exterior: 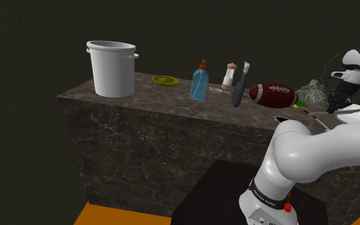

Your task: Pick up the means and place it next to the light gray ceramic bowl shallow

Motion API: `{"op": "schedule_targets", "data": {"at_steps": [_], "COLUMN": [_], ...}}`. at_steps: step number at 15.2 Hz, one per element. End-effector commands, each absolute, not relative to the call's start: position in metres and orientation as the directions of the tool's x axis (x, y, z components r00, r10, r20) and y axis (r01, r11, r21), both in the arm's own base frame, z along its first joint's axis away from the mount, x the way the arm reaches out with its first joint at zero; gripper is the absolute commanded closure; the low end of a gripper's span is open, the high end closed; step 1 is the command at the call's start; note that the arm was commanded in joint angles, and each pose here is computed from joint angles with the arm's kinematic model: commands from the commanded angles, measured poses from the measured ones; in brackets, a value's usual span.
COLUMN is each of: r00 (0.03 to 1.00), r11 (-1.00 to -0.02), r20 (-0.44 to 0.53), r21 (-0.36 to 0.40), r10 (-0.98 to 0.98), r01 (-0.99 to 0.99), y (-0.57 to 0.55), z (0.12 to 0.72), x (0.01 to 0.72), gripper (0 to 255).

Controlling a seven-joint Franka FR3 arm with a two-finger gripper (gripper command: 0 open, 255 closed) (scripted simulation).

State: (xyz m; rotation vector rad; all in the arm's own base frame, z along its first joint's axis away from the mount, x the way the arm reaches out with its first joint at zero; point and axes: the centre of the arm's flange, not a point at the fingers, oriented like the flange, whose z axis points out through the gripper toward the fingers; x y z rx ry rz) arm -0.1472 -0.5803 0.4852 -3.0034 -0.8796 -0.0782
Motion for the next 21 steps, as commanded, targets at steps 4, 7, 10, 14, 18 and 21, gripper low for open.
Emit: {"op": "schedule_targets", "data": {"at_steps": [4,7,10,14,18,21], "r00": [0.841,0.84,0.841,0.841,0.841,0.841], "r11": [-0.842,-0.842,-0.842,-0.842,-0.842,-0.842], "r20": [0.052,0.052,0.052,0.052,0.052,0.052], "r21": [0.003,0.003,0.003,0.003,0.003,0.003], "r10": [0.539,0.539,0.539,0.539,0.539,0.539], "r01": [0.54,0.54,0.54,0.54,0.54,0.54], "y": [-0.581,-0.581,-0.581,-0.581,-0.581,-0.582], "z": [0.459,0.459,0.459,0.46,0.459,0.498], "x": [-0.147,-0.147,-0.147,-0.147,-0.147,-0.148], "gripper": [255,255,255,0,0,0]}}
